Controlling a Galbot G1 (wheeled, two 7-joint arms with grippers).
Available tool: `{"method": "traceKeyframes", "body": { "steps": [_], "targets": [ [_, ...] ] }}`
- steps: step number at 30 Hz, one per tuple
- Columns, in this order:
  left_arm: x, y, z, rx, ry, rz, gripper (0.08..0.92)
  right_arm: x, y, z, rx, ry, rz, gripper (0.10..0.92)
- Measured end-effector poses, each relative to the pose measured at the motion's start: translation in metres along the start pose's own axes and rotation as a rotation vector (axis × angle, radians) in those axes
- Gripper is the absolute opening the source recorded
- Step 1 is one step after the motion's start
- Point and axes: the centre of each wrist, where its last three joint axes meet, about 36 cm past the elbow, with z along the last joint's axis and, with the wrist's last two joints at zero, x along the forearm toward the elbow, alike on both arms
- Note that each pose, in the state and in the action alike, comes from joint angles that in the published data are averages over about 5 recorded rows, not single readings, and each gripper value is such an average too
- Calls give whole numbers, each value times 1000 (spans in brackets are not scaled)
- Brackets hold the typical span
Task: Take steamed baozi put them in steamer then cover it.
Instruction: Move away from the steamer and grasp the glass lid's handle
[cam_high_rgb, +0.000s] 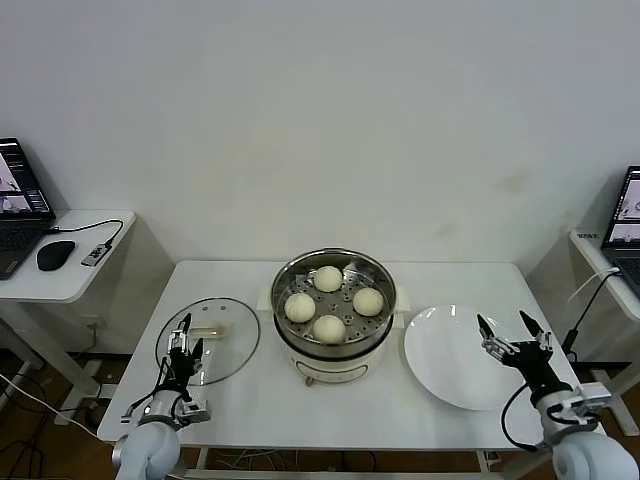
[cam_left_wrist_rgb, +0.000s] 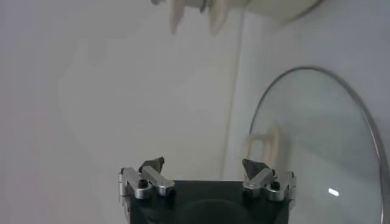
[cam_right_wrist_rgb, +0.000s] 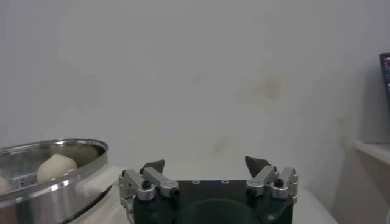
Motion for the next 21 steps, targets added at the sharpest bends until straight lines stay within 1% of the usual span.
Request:
{"method": "traceKeyframes", "body": {
  "steps": [11,21],
  "targets": [
    [-19,-5,-3,-20,60,12,823,3,2,4,1,1,11,823],
    [-34,-11,-7,-40,85,33,823,3,0,8,1,3,22,823]
  ]
}}
